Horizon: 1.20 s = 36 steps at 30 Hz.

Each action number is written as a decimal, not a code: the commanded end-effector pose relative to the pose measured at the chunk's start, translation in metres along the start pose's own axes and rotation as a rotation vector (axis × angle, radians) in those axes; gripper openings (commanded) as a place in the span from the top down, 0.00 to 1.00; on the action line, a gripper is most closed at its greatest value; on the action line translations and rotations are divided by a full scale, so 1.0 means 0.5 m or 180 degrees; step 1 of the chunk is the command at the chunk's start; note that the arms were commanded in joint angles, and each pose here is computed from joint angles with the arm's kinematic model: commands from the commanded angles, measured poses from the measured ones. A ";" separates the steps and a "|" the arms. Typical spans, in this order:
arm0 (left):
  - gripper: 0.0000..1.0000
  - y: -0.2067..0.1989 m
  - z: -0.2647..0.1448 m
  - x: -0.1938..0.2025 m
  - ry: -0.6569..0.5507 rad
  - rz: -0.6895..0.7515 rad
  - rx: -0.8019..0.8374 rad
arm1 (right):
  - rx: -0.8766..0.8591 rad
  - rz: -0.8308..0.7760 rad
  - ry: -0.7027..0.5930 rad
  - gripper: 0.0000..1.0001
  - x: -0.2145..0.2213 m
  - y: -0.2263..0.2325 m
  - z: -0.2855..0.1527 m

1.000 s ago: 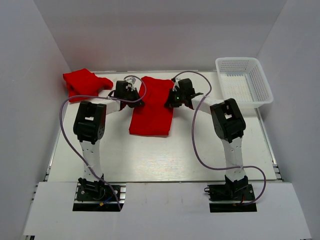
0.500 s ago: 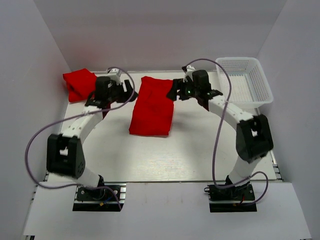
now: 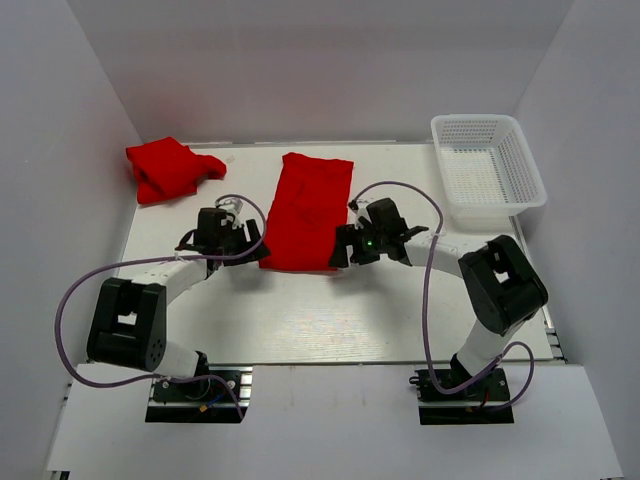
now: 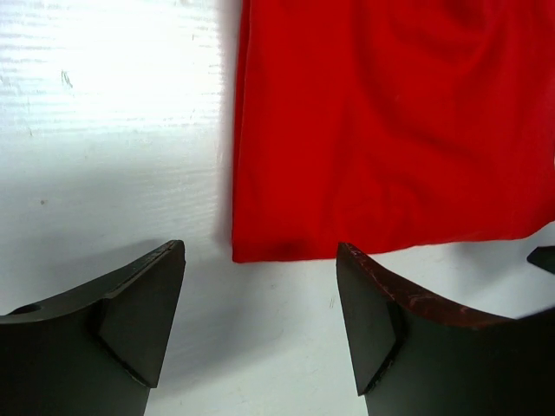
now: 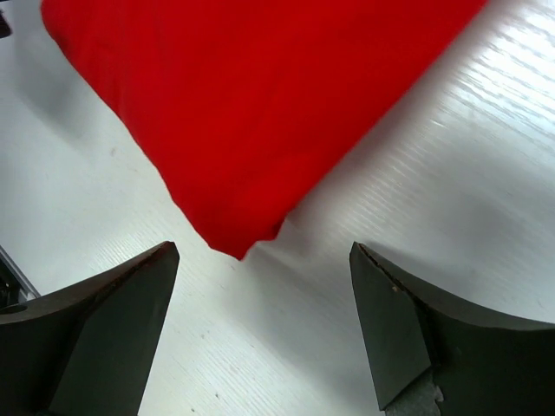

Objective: Fold and stack the t-shirts
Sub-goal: Grab one side of the 2/3 rectangular tshirt with both arms

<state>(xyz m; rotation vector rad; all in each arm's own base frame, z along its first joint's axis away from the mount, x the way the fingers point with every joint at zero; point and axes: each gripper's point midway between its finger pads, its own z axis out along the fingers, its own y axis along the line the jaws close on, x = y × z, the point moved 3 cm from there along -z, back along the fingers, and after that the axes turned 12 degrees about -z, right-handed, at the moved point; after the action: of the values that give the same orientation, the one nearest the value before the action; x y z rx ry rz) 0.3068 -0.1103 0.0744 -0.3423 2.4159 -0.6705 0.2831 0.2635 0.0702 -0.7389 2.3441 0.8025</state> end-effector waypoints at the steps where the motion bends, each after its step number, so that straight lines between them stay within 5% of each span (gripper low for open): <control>1: 0.21 -0.016 0.007 -0.030 -0.0193 0.0006 0.0126 | -0.0060 -0.0038 -0.0236 0.16 -0.040 0.012 0.016; 9: 0.32 -0.005 0.036 -0.021 -0.0124 -0.0040 0.0118 | 0.0027 0.0062 -0.0144 0.31 -0.029 0.001 0.050; 13: 0.52 -0.006 0.045 -0.006 -0.0030 -0.0031 0.0129 | 0.0039 0.0084 -0.0124 0.45 -0.020 0.000 0.054; 17: 0.73 -0.006 0.046 0.030 0.0107 -0.0106 0.0214 | 0.0064 0.0127 -0.0123 0.63 -0.012 -0.001 0.055; 21: 0.94 -0.008 0.045 0.059 0.0240 -0.0136 0.0301 | 0.0065 0.0161 -0.0134 0.98 -0.002 -0.002 0.052; 28: 1.00 -0.031 0.024 0.082 0.0278 -0.0070 0.0447 | 0.0116 0.0241 -0.0165 1.00 0.028 0.004 0.017; 36: 1.00 -0.039 -0.036 0.169 0.0442 -0.0087 0.0526 | 0.0169 0.0444 -0.0003 1.00 0.158 0.017 -0.049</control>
<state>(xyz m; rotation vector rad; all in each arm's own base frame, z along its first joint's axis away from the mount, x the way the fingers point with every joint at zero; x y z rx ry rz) 0.2510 -0.1478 0.0496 -0.2765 2.4752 -0.8775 0.2323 0.2392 0.0447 -0.5845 2.4005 0.8052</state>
